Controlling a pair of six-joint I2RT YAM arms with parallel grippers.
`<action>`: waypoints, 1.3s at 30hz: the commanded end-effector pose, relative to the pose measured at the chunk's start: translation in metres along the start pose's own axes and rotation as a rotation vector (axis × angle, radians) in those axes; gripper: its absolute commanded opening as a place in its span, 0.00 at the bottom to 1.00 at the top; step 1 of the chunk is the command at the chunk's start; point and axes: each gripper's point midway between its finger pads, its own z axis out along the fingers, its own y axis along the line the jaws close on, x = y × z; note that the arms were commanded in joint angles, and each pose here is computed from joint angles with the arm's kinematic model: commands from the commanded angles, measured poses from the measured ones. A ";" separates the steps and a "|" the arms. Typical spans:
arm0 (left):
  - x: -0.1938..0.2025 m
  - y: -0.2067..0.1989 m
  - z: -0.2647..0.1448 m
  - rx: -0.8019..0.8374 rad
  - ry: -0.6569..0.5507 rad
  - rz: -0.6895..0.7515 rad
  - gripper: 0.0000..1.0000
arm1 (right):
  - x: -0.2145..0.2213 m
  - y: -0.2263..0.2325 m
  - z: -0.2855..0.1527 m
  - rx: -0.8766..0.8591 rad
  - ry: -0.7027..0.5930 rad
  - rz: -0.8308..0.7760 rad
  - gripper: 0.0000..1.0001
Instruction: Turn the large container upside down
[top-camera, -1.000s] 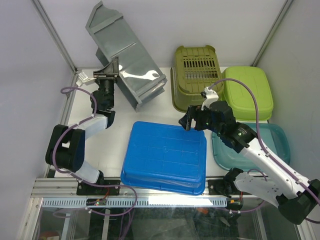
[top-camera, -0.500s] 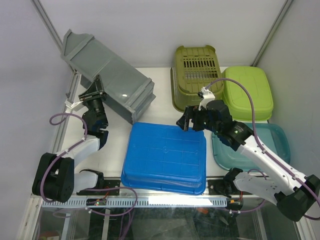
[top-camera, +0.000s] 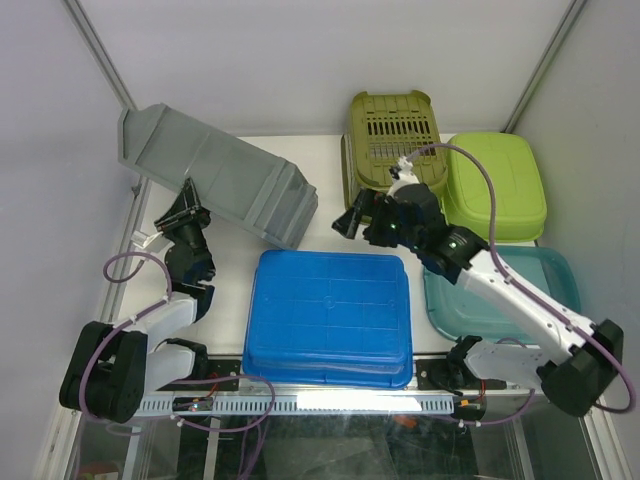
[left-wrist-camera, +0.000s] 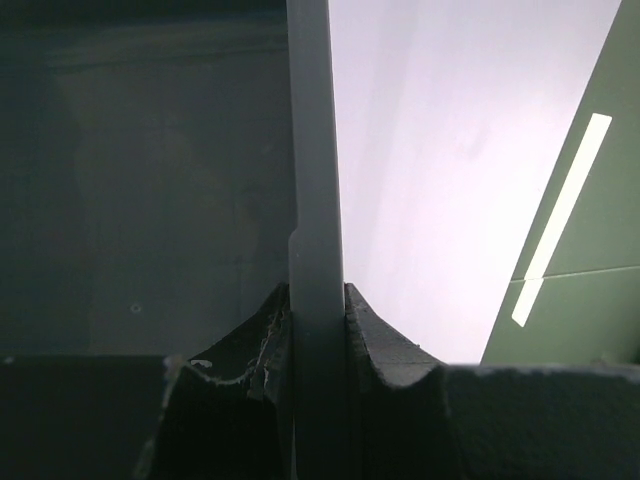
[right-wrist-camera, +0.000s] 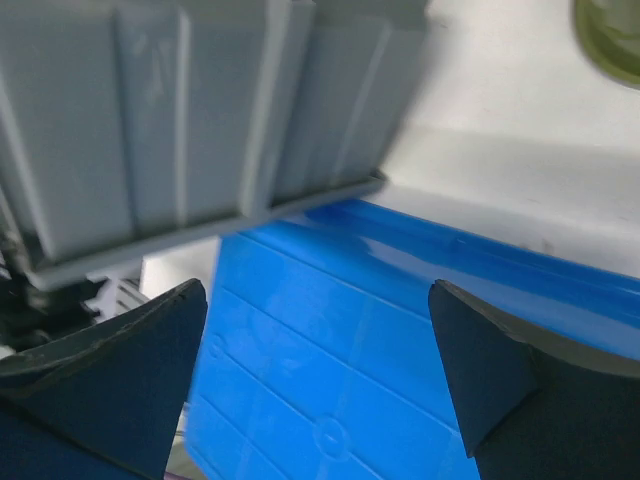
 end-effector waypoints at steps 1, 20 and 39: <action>0.011 -0.006 -0.017 0.027 0.107 -0.011 0.00 | -0.047 0.061 0.015 -0.074 -0.123 0.161 0.99; 0.000 0.037 -0.037 -0.088 0.127 0.062 0.00 | -0.013 0.093 0.138 -0.216 -0.076 0.166 0.25; 0.003 0.088 -0.052 -0.311 0.170 0.054 0.12 | -0.021 0.056 0.224 -0.059 -0.081 0.064 0.27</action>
